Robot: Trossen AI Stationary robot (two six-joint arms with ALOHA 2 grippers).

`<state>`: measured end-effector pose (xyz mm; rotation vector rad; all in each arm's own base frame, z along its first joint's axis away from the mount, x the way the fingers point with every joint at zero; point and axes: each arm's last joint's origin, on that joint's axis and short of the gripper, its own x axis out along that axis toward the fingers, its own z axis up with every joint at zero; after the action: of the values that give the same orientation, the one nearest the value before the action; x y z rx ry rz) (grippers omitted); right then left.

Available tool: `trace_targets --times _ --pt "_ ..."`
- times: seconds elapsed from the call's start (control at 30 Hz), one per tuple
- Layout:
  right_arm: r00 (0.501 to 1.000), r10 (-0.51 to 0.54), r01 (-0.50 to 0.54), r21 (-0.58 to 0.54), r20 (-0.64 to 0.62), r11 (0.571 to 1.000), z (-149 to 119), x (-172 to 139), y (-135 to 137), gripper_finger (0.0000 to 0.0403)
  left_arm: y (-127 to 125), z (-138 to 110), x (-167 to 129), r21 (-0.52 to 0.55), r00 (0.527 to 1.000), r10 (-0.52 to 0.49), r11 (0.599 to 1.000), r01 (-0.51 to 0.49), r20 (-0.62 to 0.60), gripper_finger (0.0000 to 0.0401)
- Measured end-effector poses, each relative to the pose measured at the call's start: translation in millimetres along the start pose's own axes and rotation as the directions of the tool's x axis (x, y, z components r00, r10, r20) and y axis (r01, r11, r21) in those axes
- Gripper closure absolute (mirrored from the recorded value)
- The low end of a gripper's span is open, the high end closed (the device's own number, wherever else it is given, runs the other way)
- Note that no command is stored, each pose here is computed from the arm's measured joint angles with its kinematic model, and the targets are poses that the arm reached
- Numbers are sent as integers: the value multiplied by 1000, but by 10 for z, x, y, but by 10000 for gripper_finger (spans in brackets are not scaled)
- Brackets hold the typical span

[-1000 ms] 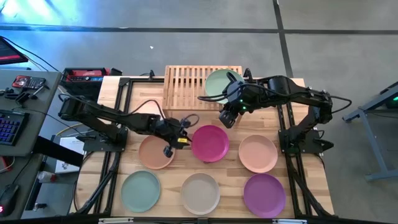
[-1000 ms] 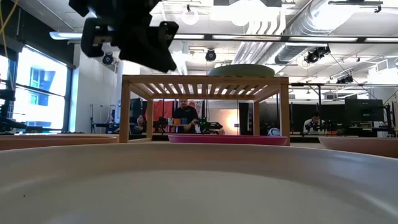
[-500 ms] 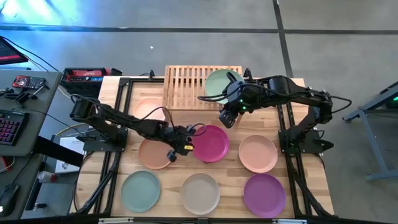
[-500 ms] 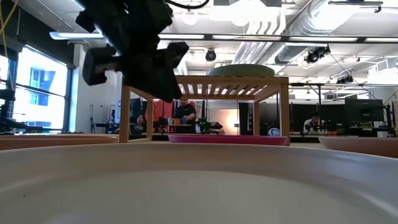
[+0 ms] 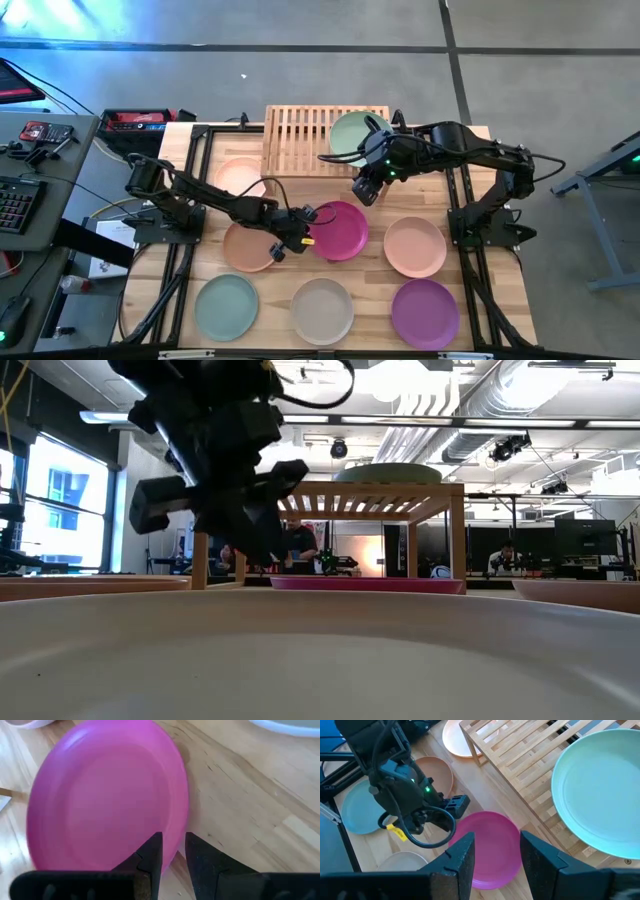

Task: Place and stack plates onto a shelf
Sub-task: Stack the pink plate on top of the green plate on the shelf

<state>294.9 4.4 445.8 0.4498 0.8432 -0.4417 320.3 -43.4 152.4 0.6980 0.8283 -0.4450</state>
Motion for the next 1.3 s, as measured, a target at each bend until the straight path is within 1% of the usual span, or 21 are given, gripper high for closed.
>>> trace_targets --times 0.17,0.27,0.43,0.6,0.73,1.03,1.3 --pt "1000 0 0 0 0 1000 0 0 0 270 -19 -24 51 0 1000 -13 1000 13 -16 327" --pt "1000 0 0 -6 0 1000 0 0 0 270 -12 -16 51 2 1000 -5 1000 5 -9 327" --pt "1000 0 0 -8 0 1000 0 0 0 270 -5 -11 50 52 1000 4 999 -4 -5 327" --pt "1000 0 0 -7 0 1000 0 0 0 270 -13 -22 63 55 1000 -1 998 2 -14 327" --pt "1000 0 0 -7 0 1000 0 0 0 270 -10 -21 63 86 1000 3 996 -1 -15 327" --pt "1000 -1 1 -7 0 1000 0 0 0 270 2 -22 63 88 1000 17 996 -16 -17 327" --pt "1000 -1 1 0 0 1000 0 0 0 270 -7 -31 62 88 1000 9 996 -6 -28 327"
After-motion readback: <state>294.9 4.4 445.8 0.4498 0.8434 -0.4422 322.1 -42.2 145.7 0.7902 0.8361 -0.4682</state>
